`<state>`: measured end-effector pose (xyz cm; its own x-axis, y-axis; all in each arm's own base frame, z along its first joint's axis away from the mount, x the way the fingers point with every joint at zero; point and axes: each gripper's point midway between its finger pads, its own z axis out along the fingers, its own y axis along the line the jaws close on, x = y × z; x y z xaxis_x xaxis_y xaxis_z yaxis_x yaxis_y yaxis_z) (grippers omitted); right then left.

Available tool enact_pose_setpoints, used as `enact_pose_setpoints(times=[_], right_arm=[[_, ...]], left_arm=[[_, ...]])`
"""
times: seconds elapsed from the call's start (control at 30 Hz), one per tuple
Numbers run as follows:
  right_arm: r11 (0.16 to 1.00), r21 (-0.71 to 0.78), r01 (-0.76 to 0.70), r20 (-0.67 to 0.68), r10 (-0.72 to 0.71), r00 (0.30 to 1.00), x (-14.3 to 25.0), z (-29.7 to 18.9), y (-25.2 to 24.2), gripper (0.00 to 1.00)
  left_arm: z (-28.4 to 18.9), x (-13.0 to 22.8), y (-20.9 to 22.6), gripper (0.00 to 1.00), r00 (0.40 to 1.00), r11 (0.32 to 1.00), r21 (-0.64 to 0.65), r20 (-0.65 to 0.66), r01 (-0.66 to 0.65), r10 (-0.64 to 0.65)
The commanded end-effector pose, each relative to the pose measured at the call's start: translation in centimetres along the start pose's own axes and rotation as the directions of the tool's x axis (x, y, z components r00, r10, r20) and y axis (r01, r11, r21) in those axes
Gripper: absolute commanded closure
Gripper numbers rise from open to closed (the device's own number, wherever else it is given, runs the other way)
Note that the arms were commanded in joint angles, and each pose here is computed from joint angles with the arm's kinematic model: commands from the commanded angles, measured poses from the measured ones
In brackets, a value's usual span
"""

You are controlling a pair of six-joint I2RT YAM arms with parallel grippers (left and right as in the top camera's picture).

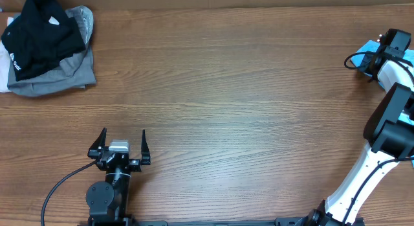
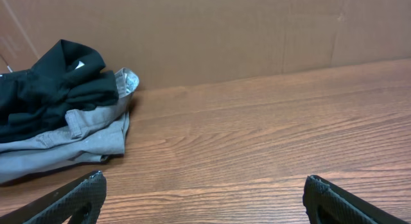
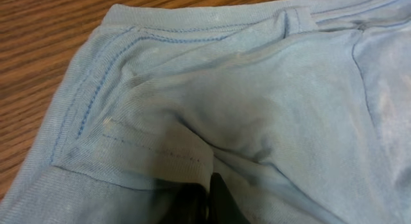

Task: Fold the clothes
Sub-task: 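Reach the right gripper to the light-blue T-shirt and grasp it, then drag the T-shirt with the right gripper to the table center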

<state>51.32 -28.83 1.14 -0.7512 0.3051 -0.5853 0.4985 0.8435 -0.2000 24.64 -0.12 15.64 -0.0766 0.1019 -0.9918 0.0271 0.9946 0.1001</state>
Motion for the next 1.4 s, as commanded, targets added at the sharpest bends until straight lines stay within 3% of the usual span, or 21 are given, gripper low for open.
enact_pose_setpoints(times=[0.0,0.2,0.33,0.5,0.67,0.93,1.1,1.23,1.27,1.3,1.37], right_arm=[[0.998,0.058,-0.032,0.045,0.029,0.999,-2.1,-1.1,-1.0,0.96],[0.999,0.023,-0.042,0.186,0.037,0.982,-7.5,-7.1,0.7,0.96],[0.999,-0.04,-0.007,0.304,0.019,0.952,-11.2,-13.6,4.5,0.96],[0.961,-0.232,0.15,0.39,-0.049,0.92,-11.9,-20.2,14.9,0.96],[0.837,-0.439,0.327,0.421,-0.13,0.898,-8.3,-25.4,26.7,0.96],[0.632,-0.667,0.394,0.363,-0.186,0.913,2.2,-34.6,41.5,0.96],[0.567,-0.757,0.326,0.284,-0.164,0.945,6.9,-39.2,45.8,0.96],[0.487,-0.795,0.362,0.312,-0.184,0.932,9.8,-42.8,48.5,0.95],[0.477,-0.798,0.368,0.317,-0.187,0.93,10.2,-43.3,48.7,0.9],[0.471,-0.801,0.371,0.32,-0.188,0.929,10.4,-43.6,48.9,0.79],[0.468,-0.801,0.373,0.32,-0.191,0.928,10.6,-43.7,49.0,0.48]], left_arm=[[0.0,0.0,0.2,0.0,1.0,1.0,-0.012,0.003,0.004,-0.004],[0.0,0.0,0.2,0.0,1.0,1.0,-0.012,0.003,0.004,-0.004],[0.0,0.0,0.2,0.0,1.0,1.0,-0.012,0.002,0.004,-0.004],[0.0,0.0,0.2,0.0,1.0,1.0,-0.012,0.003,0.004,-0.004],[0.0,0.0,0.2,0.0,1.0,1.0,-0.012,0.003,0.004,-0.004],[0.0,0.0,0.2,0.0,1.0,1.0,-0.012,0.003,0.004,-0.004],[0.0,0.0,0.2,0.0,1.0,1.0,-0.012,0.003,0.004,-0.004],[0.0,0.0,0.2,0.0,1.0,1.0,-0.012,0.003,0.004,-0.004],[0.0,0.0,0.2,0.0,1.0,1.0,-0.012,0.002,0.004,-0.004],[0.0,0.0,0.2,0.0,1.0,1.0,-0.012,0.003,0.004,-0.004],[0.0,0.0,0.2,0.0,1.0,1.0,-0.012,0.003,0.004,-0.004]])
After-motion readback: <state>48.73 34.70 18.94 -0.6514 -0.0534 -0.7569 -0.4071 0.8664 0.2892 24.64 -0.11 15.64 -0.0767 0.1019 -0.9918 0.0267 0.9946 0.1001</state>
